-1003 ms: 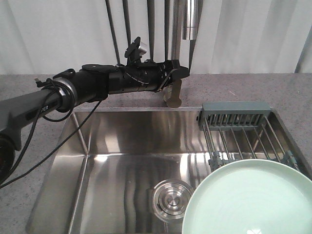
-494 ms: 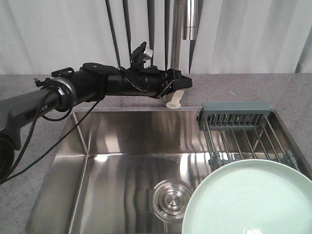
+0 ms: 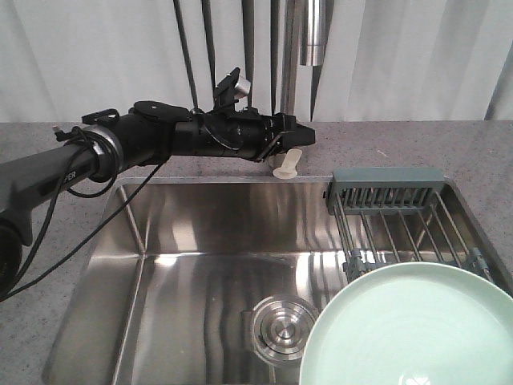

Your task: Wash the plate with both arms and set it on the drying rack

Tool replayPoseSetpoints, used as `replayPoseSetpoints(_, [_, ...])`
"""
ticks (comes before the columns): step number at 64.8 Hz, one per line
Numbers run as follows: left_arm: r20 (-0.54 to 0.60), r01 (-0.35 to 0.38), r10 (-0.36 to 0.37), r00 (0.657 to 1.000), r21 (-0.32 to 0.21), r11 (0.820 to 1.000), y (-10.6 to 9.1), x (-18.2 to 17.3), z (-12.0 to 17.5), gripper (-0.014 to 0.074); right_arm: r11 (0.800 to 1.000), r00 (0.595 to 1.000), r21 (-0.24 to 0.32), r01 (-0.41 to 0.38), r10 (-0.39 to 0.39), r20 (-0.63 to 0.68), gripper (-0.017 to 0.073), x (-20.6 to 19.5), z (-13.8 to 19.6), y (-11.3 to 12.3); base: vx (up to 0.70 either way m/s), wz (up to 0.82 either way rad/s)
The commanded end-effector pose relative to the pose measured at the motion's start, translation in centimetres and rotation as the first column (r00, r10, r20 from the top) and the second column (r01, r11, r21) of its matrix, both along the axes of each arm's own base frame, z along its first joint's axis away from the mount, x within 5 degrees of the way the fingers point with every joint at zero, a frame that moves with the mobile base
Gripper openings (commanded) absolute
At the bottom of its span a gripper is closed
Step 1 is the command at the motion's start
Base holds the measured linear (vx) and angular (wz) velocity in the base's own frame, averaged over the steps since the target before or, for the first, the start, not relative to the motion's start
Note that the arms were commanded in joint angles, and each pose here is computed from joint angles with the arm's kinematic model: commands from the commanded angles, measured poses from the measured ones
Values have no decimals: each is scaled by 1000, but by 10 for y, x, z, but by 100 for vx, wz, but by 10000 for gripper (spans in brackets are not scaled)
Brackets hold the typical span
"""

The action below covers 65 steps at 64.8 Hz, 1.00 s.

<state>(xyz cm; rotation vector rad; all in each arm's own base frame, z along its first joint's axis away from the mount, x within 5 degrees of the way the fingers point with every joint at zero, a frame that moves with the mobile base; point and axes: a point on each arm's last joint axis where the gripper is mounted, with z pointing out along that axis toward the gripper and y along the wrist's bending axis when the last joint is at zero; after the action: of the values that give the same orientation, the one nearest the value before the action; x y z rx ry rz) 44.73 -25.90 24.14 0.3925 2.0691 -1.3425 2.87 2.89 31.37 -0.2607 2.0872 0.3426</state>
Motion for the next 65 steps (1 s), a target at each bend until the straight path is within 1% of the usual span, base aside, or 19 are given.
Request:
replayPoseSetpoints(1, [54,104,-98,994,-106,989,5,-19,57,333,999,997,32,17,-20,71,-1,3,12,0,0,0])
replayPoseSetpoints(7, [32,83,-80,996,-122,989,20,-15,65,283,999,997,32,17,-20,71,-1,3,12,0,0,0])
replayPoseSetpoints(14, [13,55,-54,998,-138,989,45,-10,76,198,999,997,32,17,-20,71,-1,3,12,0,0,0])
replayPoseSetpoints(19, [17,61,-60,998,-111,992,64,-9,81,128,999,997,32,17,-20,71,-1,3,12,0,0,0])
replayPoseSetpoints(28, [-8,71,-72,997,-22,997,95,-13,90,-8,999,997,32,17,-20,71,-1,3,12,0,0,0])
replayPoseSetpoints(31, [-12,61,-61,998,31,998,106,-15,95,-9,999,997,32,17,-20,71,-1,3,12,0,0,0])
replayPoseSetpoints(37, [-22,15,-13,1000,91,996,127,-21,109,-8,999,997,32,17,-20,71,-1,3,12,0,0,0])
replayPoseSetpoints(41, [-8,-25,26,1000,137,990,142,-27,122,-8,999,997,32,17,-20,71,-1,3,12,0,0,0])
replayPoseSetpoints(44, [8,-55,55,998,159,986,154,-33,134,-8,999,997,32,17,-20,71,-1,3,12,0,0,0])
replayPoseSetpoints(48, [26,-95,91,995,190,977,169,-43,150,-7,999,997,32,18,-20,72,-1,3,12,0,0,0])
replayPoseSetpoints(54, [70,-145,132,989,252,957,194,-65,175,-7,999,997,32,18,-20,72,-1,3,12,0,0,0])
replayPoseSetpoints(59, [111,-190,162,980,312,931,213,-85,195,-7,999,997,32,18,-20,72,-1,3,12,0,0,0])
replayPoseSetpoints(62, [141,-218,178,974,360,907,223,-100,206,-7,999,997,32,18,-20,72,-1,3,12,0,0,0])
replayPoseSetpoints(65, [178,-267,213,961,388,882,233,-115,219,-7,999,997,32,18,-20,72,-1,3,12,0,0,0])
